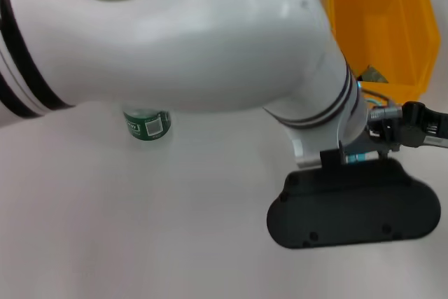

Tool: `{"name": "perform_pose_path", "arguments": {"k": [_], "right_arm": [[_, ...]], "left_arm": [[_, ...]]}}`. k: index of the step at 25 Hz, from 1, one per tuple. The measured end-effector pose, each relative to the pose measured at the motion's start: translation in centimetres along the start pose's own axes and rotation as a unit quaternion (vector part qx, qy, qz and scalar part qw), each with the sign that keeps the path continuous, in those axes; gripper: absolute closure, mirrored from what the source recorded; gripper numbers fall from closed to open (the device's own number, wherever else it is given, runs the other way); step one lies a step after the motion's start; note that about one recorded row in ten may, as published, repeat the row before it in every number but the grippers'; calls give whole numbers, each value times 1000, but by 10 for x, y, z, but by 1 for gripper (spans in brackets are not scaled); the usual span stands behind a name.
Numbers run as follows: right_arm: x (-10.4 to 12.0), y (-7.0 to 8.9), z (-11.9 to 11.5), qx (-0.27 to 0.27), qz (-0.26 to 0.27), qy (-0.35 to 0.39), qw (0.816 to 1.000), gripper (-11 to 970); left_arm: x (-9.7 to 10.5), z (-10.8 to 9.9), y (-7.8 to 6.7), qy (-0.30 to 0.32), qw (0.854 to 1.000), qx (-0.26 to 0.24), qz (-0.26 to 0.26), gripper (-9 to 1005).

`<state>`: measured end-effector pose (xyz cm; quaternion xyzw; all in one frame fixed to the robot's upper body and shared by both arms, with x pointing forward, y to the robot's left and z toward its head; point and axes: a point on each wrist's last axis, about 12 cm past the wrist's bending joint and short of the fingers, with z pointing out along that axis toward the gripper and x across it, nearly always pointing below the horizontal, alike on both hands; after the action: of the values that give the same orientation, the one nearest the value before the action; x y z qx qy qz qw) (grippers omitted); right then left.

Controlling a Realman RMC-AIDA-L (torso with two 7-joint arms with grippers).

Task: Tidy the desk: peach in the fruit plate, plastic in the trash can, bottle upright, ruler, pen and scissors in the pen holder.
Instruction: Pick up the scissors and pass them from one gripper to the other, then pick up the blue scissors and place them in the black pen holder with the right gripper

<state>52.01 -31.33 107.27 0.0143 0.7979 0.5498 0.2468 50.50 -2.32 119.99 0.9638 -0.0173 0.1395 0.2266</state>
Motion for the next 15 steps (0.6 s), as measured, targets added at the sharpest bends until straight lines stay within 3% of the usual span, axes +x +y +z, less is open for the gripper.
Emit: {"name": "perform_pose_path", "arguments": {"k": [5, 8, 15], "right_arm": [[3, -3, -5, 5, -2, -10, 1000, 894], [5, -4, -7, 7, -1, -12, 1000, 894], [7, -5, -10, 3, -1, -17, 1000, 894]], "left_arm": [[15, -9, -3, 2, 999, -32, -44, 515], [25, -27, -3, 0, 994, -78, -72, 517], [44, -51, -5, -3, 977, -160, -140, 517]]}}
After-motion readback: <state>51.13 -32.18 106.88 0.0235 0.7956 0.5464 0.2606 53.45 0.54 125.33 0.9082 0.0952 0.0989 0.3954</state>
